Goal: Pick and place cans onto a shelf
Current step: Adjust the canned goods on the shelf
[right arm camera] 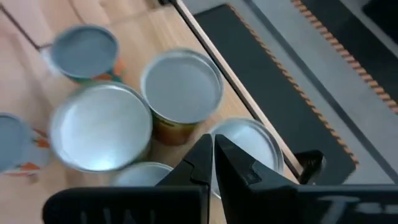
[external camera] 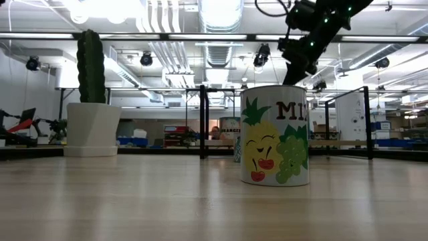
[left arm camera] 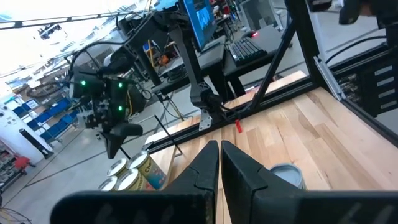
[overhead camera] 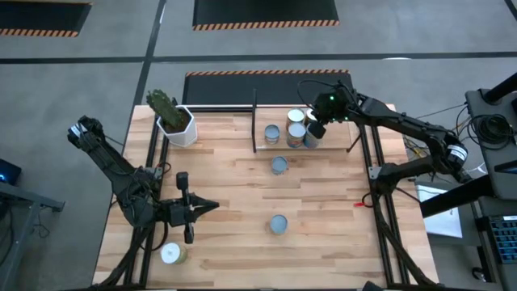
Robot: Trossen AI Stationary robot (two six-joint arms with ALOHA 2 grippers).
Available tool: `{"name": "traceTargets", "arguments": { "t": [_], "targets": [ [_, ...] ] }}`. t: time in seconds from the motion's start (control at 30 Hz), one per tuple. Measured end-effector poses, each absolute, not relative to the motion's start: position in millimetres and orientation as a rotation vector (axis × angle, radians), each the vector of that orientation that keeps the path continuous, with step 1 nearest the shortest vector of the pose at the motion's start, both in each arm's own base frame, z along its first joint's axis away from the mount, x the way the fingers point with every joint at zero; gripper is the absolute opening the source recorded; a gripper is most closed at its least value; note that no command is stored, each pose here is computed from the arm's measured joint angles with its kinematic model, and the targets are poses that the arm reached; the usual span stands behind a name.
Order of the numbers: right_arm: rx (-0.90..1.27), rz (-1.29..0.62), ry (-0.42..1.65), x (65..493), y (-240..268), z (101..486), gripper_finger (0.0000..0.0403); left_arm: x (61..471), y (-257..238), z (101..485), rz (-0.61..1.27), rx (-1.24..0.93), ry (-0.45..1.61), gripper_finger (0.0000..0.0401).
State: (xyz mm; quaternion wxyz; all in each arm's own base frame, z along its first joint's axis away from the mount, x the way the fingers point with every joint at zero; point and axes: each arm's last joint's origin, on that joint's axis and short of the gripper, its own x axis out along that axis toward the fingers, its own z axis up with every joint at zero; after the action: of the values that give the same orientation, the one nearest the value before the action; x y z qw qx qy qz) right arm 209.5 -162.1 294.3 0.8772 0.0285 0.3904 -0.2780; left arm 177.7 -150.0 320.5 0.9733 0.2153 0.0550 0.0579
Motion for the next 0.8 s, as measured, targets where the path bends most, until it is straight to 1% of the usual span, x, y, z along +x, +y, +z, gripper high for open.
{"name": "traceTargets", "arguments": {
  "t": [0.27, 0.43, 0.8],
  "targets": [
    [0.080, -0.633, 0.841, 210.2, -177.3, 270.8, 0.0009, 177.8, -150.1, 320.9, 0.117, 0.423, 0.108, 0.0000],
    [0.068, -0.671, 0.868, 211.7, -180.3, 266.3, 0.0009, 177.8, -150.1, 320.7, 0.117, 0.426, 0.108, 0.0000],
    [0.074, -0.670, 0.881, 213.7, -182.0, 262.1, 0.0009, 177.8, -150.1, 320.8, 0.117, 0.427, 0.108, 0.0000]
  ]
}}
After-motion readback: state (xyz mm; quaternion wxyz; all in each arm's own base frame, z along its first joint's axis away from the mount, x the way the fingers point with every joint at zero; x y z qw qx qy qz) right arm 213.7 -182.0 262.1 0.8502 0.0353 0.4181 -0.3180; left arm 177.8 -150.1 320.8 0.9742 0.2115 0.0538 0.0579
